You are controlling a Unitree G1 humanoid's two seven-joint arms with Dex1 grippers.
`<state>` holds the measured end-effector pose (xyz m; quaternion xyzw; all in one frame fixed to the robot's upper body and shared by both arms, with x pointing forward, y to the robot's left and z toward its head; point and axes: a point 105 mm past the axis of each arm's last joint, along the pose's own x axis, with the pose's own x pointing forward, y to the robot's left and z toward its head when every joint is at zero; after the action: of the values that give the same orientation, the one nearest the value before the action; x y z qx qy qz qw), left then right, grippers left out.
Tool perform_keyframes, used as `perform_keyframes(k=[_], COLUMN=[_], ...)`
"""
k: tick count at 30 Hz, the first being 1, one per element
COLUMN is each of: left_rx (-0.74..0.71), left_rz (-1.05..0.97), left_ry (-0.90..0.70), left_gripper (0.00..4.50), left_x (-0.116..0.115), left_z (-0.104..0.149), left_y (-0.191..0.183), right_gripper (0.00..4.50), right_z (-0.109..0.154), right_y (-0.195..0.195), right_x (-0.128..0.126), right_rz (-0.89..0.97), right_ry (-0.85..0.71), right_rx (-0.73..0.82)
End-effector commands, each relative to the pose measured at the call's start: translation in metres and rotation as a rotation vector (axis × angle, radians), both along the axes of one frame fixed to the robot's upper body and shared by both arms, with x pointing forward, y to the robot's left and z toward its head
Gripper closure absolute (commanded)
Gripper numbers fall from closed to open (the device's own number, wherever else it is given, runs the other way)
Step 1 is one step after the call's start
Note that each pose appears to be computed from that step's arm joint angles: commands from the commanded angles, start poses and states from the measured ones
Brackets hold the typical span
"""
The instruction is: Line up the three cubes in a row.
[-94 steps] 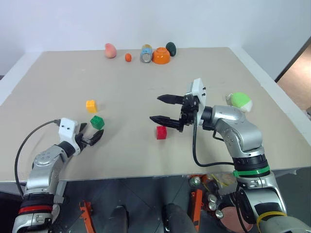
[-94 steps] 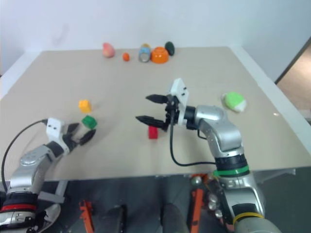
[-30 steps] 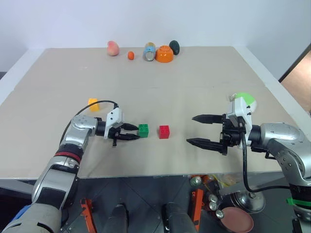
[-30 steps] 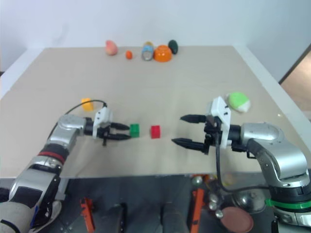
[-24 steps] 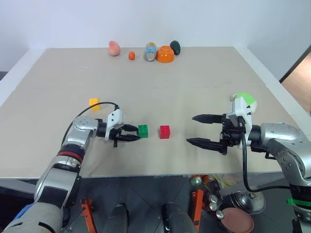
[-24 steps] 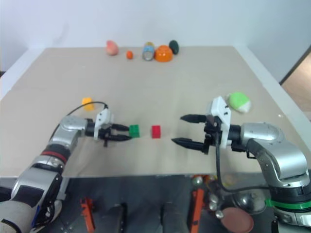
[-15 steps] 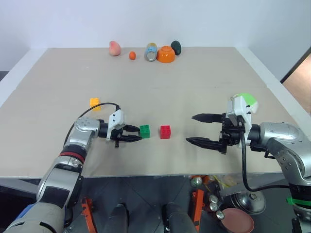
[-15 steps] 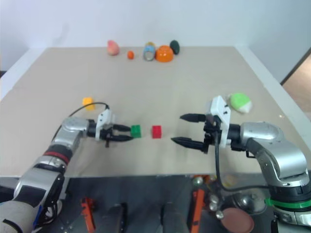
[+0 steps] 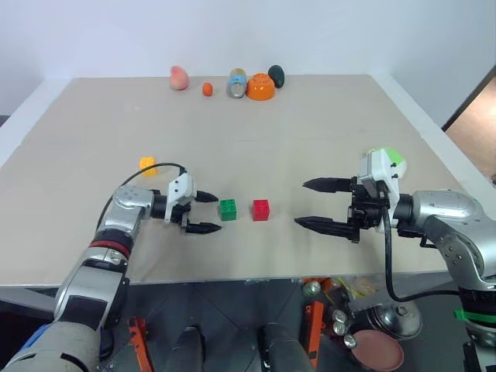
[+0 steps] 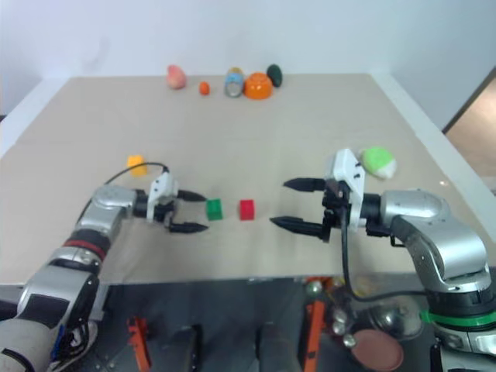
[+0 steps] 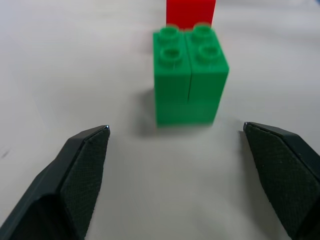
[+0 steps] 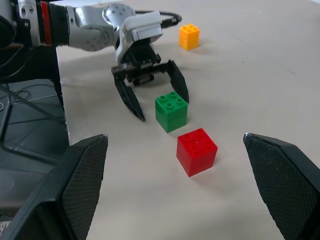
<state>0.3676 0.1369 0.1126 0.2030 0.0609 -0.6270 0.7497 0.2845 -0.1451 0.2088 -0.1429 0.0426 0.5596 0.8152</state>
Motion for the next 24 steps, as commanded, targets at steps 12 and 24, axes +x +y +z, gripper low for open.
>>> perform_keyframes(k=[12, 24], left_rx=[-0.265, -0.333], left_rz=[0.508, 1.291], left_ry=[-0.055, -0.071], left_gripper=[0.02, 0.02], left_x=[-0.031, -0.019], left_z=[0.063, 0.031], left_y=[0.083, 0.123], right_gripper=[0.0, 0.0], right_z=[0.028, 0.02], right_y=[0.044, 0.089], right_x=[0.05, 0.072], right_rz=[-0.095, -0.122], right_ry=[-0.192, -0.195], right_rx=[0.034, 0.082])
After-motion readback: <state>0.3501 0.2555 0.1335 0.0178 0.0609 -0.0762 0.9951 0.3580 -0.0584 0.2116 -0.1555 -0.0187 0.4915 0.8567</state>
